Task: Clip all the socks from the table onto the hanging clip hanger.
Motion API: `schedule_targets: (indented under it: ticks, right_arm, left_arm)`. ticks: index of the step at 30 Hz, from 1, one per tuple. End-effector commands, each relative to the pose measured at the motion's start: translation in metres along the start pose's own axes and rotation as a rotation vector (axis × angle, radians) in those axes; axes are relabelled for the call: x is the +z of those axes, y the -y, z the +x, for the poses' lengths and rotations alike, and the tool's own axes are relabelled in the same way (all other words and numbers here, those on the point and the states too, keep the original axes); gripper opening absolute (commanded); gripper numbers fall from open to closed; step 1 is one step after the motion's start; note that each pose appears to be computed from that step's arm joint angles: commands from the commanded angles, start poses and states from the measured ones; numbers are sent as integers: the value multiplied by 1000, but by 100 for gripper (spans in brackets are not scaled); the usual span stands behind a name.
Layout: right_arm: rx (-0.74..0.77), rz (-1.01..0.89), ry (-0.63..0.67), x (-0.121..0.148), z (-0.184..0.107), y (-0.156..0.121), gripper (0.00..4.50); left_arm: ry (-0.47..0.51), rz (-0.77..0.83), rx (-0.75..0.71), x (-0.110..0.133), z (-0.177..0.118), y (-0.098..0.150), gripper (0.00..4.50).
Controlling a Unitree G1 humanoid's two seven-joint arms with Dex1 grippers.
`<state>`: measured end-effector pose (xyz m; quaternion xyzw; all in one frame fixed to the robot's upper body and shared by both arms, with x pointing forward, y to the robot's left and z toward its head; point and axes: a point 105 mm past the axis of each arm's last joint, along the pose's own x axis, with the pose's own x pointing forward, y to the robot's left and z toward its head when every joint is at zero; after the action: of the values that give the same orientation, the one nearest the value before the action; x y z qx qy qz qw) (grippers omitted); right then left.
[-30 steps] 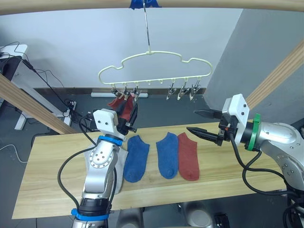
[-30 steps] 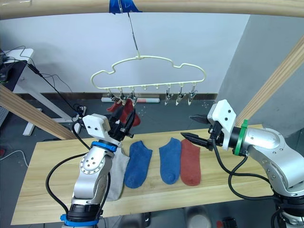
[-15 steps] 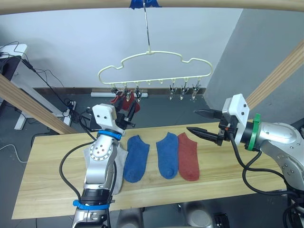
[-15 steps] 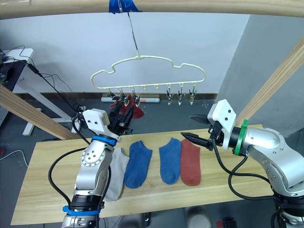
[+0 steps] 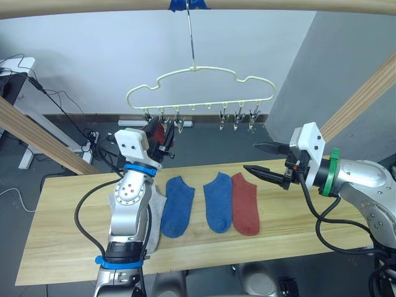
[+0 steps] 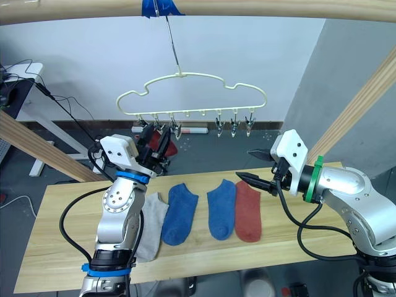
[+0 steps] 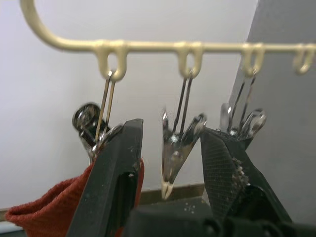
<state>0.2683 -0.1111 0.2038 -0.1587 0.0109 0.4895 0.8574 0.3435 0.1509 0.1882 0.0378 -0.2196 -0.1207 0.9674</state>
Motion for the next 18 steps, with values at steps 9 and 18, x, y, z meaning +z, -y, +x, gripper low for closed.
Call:
schedule_targets:
  ticks: [9, 18]
  right_arm:
    - [8, -41, 30, 10, -3, -3, 321]
    - [6, -40, 31, 11, -3, -4, 321]
  left_arm:
    - [40, -14, 3, 15, 1, 2, 199]
    - [47, -15, -13, 16, 4, 4, 182]
